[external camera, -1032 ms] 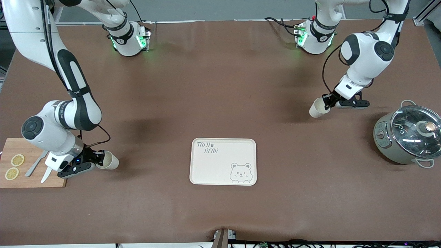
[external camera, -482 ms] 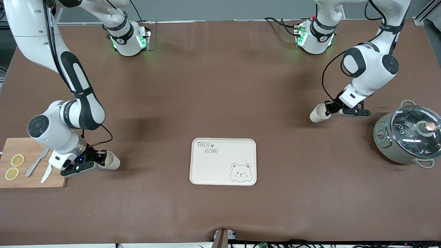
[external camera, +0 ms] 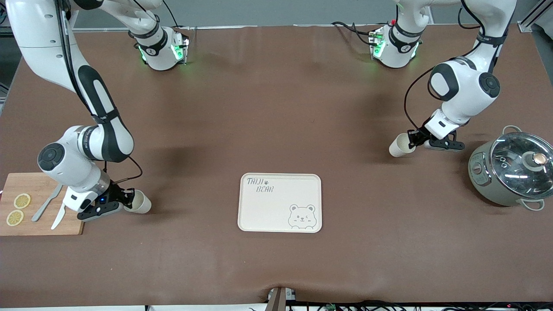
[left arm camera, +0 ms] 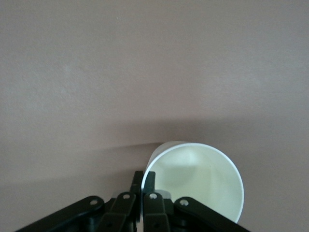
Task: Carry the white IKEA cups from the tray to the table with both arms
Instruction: 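Lower the right cup near the board while the left cup lowers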
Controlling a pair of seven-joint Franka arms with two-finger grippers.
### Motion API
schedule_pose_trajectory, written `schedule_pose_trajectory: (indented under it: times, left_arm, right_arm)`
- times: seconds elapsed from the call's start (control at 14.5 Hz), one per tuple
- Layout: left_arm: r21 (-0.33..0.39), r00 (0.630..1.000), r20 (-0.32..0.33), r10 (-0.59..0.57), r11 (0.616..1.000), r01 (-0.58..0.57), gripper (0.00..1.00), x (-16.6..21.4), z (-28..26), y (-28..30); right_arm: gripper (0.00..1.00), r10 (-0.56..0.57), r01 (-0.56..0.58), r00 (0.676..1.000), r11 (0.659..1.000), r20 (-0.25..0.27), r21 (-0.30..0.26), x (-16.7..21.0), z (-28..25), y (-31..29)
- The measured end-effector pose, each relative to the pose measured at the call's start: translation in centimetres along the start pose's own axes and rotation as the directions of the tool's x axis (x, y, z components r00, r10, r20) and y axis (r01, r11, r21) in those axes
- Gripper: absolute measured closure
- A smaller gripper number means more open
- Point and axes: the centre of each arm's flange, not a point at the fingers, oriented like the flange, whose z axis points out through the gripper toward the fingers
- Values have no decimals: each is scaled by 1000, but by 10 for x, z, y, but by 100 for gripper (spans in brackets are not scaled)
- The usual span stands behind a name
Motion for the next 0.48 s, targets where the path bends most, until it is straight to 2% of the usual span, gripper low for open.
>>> schedule_pose_trajectory:
  times: [0.14, 0.21, 0.48]
  left_arm:
    - [27, 1000, -2, 27, 999, -27, 97, 3, 4, -8]
    - [39, 999, -1, 34, 999, -34, 97, 5, 5, -15]
    - [58, 999, -7, 35, 998, -35, 97, 10, 3, -32]
  right_arm:
    - [92, 0, 0, 1000, 1000, 0, 0, 0, 0, 0]
    - [88, 0, 0, 1000, 1000, 0, 0, 0, 0, 0]
    - [48, -2, 2, 1000, 1000, -2, 0, 0, 0, -1]
